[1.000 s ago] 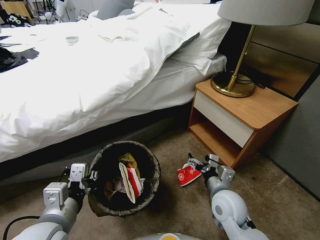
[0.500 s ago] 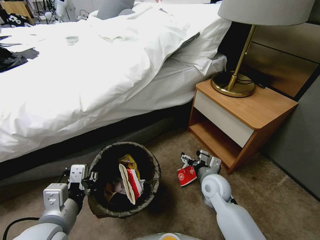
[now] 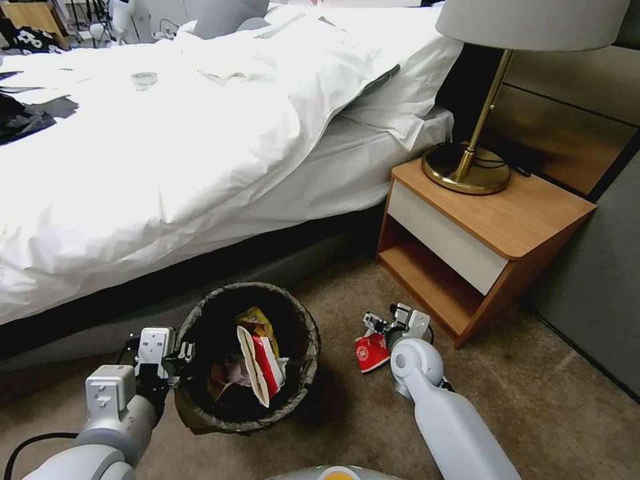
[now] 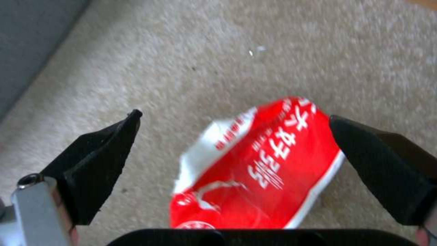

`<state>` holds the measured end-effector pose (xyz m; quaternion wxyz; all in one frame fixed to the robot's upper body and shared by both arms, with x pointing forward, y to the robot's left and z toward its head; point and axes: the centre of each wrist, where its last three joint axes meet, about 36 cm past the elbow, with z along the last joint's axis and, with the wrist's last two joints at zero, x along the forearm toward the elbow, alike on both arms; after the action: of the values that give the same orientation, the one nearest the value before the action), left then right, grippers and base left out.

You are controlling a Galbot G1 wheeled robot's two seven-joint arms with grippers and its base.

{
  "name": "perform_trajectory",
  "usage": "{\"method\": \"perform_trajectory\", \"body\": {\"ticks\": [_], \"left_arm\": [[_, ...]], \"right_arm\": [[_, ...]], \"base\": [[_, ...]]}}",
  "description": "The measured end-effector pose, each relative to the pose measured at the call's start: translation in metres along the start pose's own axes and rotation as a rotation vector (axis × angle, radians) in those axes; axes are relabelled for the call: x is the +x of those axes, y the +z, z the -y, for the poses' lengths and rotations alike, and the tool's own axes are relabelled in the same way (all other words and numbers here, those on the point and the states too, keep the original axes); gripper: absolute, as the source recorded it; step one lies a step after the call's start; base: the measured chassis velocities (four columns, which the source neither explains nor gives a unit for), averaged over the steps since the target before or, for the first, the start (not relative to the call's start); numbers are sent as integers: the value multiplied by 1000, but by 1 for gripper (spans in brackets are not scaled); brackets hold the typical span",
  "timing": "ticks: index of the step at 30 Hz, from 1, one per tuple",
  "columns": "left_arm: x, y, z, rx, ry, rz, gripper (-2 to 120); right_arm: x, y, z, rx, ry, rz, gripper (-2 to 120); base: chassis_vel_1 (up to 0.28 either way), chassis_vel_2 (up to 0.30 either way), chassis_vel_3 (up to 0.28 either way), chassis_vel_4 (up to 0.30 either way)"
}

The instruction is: Pick up the trash bin, then pick up the garbage from the floor and place it into the trash bin.

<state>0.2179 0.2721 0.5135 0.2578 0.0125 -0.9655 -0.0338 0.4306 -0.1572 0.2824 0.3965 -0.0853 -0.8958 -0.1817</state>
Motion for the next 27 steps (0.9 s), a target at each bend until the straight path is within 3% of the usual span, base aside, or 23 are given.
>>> {"method": "perform_trajectory", "body": {"ticks": [27], "left_arm": [[1, 1, -1, -11, 4, -7, 3]], "right_arm": [[-24, 29, -6, 56, 10, 12, 96]], "base": [[0, 0, 0, 0]]}}
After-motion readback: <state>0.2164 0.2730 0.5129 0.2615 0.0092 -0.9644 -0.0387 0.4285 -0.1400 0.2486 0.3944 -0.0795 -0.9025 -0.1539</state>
